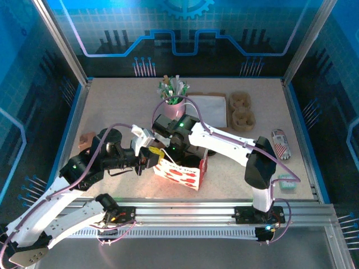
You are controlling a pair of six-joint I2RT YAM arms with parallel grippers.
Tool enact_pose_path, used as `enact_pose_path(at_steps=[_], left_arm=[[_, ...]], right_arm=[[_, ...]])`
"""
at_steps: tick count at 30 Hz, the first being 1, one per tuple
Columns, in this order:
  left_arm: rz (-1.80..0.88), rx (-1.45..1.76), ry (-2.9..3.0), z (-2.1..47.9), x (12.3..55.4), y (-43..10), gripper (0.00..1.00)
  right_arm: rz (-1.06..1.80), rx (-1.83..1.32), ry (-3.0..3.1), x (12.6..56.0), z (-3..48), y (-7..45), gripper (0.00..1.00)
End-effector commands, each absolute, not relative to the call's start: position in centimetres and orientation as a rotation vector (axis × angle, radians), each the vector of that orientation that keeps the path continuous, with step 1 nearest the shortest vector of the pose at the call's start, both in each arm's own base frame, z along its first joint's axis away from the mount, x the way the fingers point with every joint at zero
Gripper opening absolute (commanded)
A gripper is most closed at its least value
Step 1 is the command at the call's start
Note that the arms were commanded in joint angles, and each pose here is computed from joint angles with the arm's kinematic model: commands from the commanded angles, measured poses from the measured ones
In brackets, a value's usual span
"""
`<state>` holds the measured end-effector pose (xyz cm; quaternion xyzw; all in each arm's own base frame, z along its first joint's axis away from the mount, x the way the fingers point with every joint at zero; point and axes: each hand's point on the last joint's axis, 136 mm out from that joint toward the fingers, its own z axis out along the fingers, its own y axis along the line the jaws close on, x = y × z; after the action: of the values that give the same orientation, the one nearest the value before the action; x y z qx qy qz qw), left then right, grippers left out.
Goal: Pack the takeout coffee
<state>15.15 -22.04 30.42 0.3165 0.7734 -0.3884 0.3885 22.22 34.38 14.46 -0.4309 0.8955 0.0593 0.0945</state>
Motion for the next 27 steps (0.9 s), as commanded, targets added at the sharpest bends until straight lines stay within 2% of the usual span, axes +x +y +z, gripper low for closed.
enact_pose_path(at_steps=[1, 27], left_arm=[[-1.009, 0.836, 1.947, 30.9, 14.8, -22.4, 0.0], [-1.002, 0.839, 1.957, 30.7, 15.0, -22.5, 0.0]], right_arm=[[0.193, -1.272, 2.639, 22.0, 16.4, 34.0, 1.0], [0.205, -1.266, 2.594, 22.2, 18.5, 34.0, 1.0]])
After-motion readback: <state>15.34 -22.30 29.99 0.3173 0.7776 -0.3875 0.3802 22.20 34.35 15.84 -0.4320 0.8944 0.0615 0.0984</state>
